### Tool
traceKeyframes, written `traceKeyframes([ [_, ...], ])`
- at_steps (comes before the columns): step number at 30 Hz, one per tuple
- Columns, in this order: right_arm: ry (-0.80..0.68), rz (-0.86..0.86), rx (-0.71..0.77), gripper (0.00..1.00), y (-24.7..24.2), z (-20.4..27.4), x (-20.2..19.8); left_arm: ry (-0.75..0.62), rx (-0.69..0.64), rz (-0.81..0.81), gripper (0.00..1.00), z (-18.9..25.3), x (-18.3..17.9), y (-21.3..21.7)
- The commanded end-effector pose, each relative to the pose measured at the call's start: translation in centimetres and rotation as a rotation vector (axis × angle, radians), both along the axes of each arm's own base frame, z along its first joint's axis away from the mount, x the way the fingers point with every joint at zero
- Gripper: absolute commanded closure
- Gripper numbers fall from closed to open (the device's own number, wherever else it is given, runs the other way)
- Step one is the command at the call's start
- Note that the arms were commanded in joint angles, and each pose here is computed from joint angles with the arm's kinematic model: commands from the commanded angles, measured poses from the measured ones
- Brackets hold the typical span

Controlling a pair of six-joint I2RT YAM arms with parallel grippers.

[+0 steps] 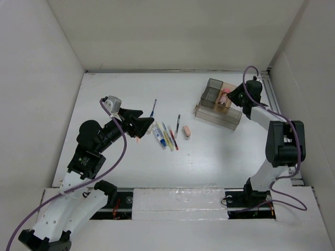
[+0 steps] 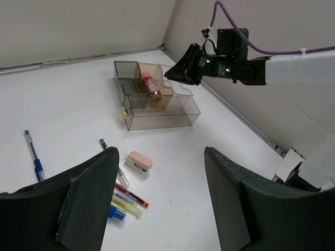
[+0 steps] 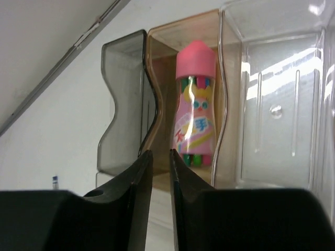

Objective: Organize the desk

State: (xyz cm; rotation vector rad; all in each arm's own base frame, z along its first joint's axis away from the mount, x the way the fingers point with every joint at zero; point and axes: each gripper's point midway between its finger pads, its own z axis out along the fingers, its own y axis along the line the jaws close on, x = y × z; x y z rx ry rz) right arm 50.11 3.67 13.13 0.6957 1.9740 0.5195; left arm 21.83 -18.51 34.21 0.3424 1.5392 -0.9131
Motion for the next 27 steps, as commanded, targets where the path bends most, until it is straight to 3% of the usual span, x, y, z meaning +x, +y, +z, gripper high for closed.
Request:
traceKeyframes([
  [1,-0.2,0.063,-0.054,0.78,1.8,6.1,-0.9,-0.041,-0.027,0.01,0.38,1.2,0.1,0.2],
  [2,-0.232,0.087,-0.064,0.91,2.7,6.9,-1.5,-0.04,-0.031,0.021,0.39,1.3,0.2,0.3],
  [4,-0.262,0.178,-0.122,1.0,6.0,7.6,-3.7,-0.027,-0.039,0.036,0.41,1.2,0.4,0.5],
  [6,-0.258,0.255,-0.202,1.0,8.5,7.1,-5.4,-0.025,-0.046,0.068,0.46,1.4,0.6,0.9],
  [8,-0.25,0.372,-0.25,1.0,12.9,6.7,-7.9,-0.021,-0.053,0.096,0.59,1.3,0.9,1.3],
  [9,-0.243,0.426,-0.272,0.96,14.4,6.0,-8.9,-0.025,-0.055,0.104,0.65,1.4,0.9,1.4],
  [10,-0.232,0.473,-0.283,0.87,15.8,5.4,-9.9,-0.029,-0.058,0.109,0.81,1.5,0.9,1.5],
  [11,-0.203,0.491,-0.309,0.68,16.7,4.6,-10.8,-0.026,-0.058,0.119,0.89,1.5,1.0,1.7],
  [13,-0.188,0.549,-0.368,0.51,19.3,3.4,-12.9,-0.02,-0.056,0.132,1.0,1.4,1.1,1.9],
  [14,-0.167,0.553,-0.399,0.41,19.6,2.6,-13.4,-0.018,-0.059,0.154,1.0,1.4,1.3,2.2],
  [17,-0.124,0.595,-0.487,0.29,20.5,1.4,-14.3,-0.029,-0.065,0.15,1.0,1.8,0.9,2.3],
  [20,-0.036,0.641,-0.573,0.28,20.9,-0.5,-14.4,-0.042,-0.066,0.144,0.99,2.1,0.8,2.2],
  [25,0.077,0.721,-0.637,0.29,21.8,-4.4,-14.9,-0.046,-0.069,0.148,0.72,2.1,0.6,2.4],
  [27,0.089,0.76,-0.627,0.3,22.8,-5.2,-15.3,-0.041,-0.07,0.153,0.69,2.1,0.7,2.4],
])
